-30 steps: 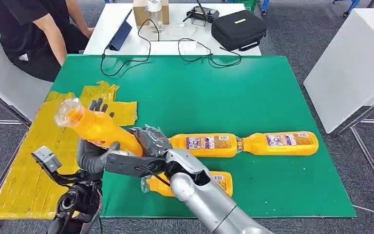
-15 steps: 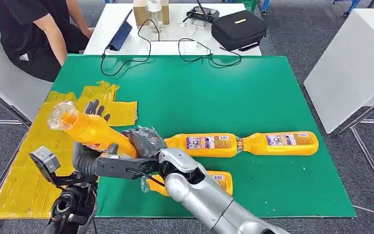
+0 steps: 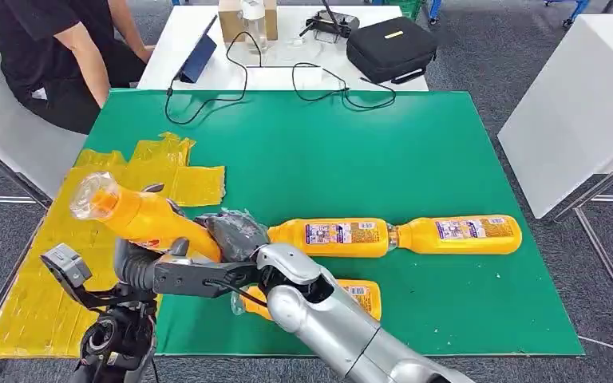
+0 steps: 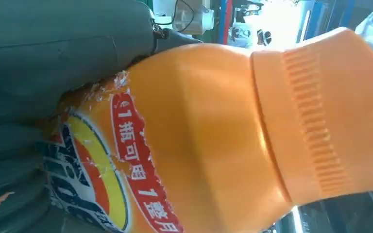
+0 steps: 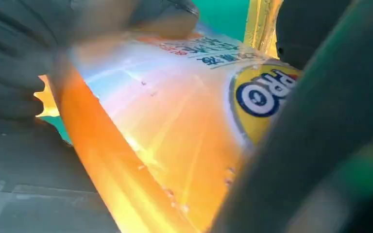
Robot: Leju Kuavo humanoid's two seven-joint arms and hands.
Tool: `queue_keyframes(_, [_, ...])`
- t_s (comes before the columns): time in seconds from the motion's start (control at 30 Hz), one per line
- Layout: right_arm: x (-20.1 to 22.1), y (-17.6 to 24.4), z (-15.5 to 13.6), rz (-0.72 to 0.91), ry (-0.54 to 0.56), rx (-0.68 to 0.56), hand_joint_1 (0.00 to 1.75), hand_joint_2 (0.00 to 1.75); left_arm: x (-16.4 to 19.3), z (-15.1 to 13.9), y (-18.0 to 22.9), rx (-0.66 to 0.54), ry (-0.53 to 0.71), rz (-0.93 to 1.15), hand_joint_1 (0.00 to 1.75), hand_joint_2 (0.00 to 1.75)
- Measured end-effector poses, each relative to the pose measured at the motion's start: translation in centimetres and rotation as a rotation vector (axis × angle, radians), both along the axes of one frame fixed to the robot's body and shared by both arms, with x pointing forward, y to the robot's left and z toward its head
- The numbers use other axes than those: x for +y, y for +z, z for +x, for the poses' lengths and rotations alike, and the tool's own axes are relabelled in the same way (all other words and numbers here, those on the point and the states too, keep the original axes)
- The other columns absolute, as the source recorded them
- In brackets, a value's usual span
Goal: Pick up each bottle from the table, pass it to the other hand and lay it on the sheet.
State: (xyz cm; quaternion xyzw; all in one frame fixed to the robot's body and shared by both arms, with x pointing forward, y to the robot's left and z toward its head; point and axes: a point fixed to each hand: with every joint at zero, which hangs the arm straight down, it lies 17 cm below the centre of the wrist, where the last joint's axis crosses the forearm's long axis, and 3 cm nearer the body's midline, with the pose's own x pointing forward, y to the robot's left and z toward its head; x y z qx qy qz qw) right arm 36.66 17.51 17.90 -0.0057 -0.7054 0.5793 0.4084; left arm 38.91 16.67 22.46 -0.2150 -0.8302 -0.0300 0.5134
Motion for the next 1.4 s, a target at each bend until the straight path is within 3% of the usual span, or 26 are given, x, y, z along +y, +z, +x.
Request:
queue_keyframes(0.07, [-0.1, 0.0, 0.1, 0.001, -0.002, -0.005, 1.71, 1.75, 0.0, 0.0, 0.0, 0.000, -0.003, -0.004, 1.75, 1.75])
queue_keyframes(0.1, [-0.2, -0.1, 0.2, 0.003, -0.005, -0.006, 1.31, 1.75, 0.0, 0.0, 0.0, 0.001, -0.005, -0.007, 1.75, 1.75])
queue_keyframes(0.13, [-0.3, 0.1, 0.2, 0.008, -0.009, -0.010, 0.30, 1.75, 0.0, 0.0, 0.0, 0.001, -0.007, -0.009, 1.75, 1.75])
queue_keyframes(0.17, [-0.4, 0.1, 0.3, 0.014, -0.015, -0.013, 0.00, 1.75, 0.0, -0.1, 0.1, 0.000, -0.008, -0.010, 1.75, 1.75])
queue_keyframes(0.37, [-2.2, 2.1, 0.2, 0.130, -0.056, -0.033, 0.00, 1.75, 0.2, -0.6, 0.9, -0.018, -0.015, -0.018, 1.75, 1.75])
queue_keyframes(0.4, [-2.3, 2.2, 0.1, 0.137, -0.057, -0.033, 0.00, 0.00, 0.2, -0.6, 1.0, -0.020, -0.015, -0.018, 1.75, 1.75])
queue_keyframes(0.53, [-3.7, 3.9, 0.4, 0.218, -0.092, -0.054, 0.00, 0.00, 0.7, -0.7, 1.2, -0.021, 0.001, -0.018, 1.75, 1.75])
queue_keyframes(0.83, [-11.3, 9.7, 2.8, 0.389, -0.233, -0.134, 0.00, 0.00, 5.6, -0.8, 1.0, -0.023, 0.151, -0.021, 1.75, 1.75])
queue_keyframes(1.0, [-14.2, 12.0, 3.1, 0.455, -0.294, -0.168, 0.00, 0.00, 10.0, 0.4, 1.2, -0.091, 0.529, 0.257, 1.75, 1.75])
queue_keyframes(1.17, [-15.7, 13.0, 3.0, 0.487, -0.320, -0.185, 0.00, 0.00, 10.9, 0.4, 2.3, -0.118, 0.606, 0.285, 1.75, 1.75])
queue_keyframes(1.2, [-15.8, 13.0, 3.0, 0.487, -0.323, -0.186, 0.00, 0.00, 11.4, 0.2, 2.6, -0.145, 0.668, 0.332, 1.75, 1.75])
queue_keyframes(1.3, [-16.6, 13.3, 2.0, 0.501, -0.328, -0.210, 0.00, 0.00, 13.0, -1.2, 4.6, -0.290, 0.973, 0.615, 1.75, 1.75])
queue_keyframes(1.4, [-17.7, 13.5, 0.3, 0.516, -0.324, -0.223, 0.00, 0.00, 12.6, -1.8, 5.4, -0.374, 1.134, 0.849, 1.75, 1.75])
